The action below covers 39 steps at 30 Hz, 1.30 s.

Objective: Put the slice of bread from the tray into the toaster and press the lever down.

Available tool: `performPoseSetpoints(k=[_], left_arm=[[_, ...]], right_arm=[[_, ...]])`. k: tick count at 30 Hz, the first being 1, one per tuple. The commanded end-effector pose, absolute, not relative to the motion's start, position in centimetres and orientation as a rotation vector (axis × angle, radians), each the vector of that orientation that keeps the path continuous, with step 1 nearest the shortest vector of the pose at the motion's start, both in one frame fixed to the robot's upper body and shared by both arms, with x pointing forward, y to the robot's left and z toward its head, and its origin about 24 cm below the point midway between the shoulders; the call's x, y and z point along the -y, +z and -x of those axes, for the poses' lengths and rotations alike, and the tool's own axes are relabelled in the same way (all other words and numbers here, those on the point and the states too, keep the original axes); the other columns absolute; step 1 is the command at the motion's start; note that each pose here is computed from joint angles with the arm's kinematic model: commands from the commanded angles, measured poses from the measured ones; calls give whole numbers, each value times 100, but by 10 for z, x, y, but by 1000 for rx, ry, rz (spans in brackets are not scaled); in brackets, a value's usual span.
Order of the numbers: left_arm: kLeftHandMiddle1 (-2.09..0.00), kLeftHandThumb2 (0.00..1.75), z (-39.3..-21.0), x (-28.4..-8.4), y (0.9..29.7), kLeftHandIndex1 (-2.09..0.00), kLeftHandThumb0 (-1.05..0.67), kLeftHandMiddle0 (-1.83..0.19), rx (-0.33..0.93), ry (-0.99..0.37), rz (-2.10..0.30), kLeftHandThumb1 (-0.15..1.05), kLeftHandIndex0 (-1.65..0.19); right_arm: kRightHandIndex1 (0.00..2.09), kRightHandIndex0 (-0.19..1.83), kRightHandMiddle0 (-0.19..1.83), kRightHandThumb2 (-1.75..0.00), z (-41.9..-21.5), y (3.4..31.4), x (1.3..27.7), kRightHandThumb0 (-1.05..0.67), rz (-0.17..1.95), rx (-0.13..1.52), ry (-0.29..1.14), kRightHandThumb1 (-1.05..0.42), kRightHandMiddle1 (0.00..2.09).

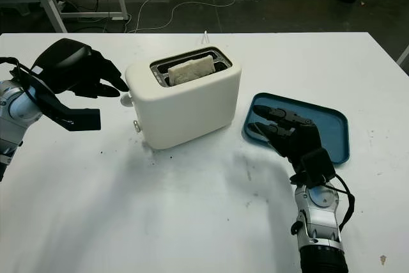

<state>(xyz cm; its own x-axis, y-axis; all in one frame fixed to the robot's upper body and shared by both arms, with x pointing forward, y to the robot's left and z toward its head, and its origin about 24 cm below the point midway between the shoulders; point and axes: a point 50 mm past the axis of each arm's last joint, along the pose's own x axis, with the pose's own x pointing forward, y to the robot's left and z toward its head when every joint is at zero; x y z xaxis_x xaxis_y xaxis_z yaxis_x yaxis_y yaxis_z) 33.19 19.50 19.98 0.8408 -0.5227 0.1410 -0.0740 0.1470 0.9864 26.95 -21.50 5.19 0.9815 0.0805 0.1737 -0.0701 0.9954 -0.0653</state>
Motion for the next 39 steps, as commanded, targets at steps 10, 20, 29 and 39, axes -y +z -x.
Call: performPoseSetpoints(k=[10, 20, 29, 39], left_arm=[[-133, 0, -328, -194, 194, -1, -32, -104, 491, -385, -1326, 80, -133], [-140, 1, -327, -192, 185, 0, -33, -104, 484, -417, -1327, 78, -133], [-140, 0, -329, -192, 181, 0, -34, -100, 472, -410, -1338, 79, -133], [-136, 1, -338, -197, 175, 0, -33, -102, 459, -387, -1372, 79, -132]], right_arm=[[1, 120, 105, -1, -270, 56, 216, -45, 59, 189, 57, -91, 1], [1, 119, 104, -2, -270, 56, 217, -44, 82, 203, 66, -92, 0], [1, 120, 105, -1, -270, 56, 216, -46, 73, 199, 65, -92, 0], [0, 118, 104, -1, -268, 55, 216, -44, 70, 197, 80, -92, 0]])
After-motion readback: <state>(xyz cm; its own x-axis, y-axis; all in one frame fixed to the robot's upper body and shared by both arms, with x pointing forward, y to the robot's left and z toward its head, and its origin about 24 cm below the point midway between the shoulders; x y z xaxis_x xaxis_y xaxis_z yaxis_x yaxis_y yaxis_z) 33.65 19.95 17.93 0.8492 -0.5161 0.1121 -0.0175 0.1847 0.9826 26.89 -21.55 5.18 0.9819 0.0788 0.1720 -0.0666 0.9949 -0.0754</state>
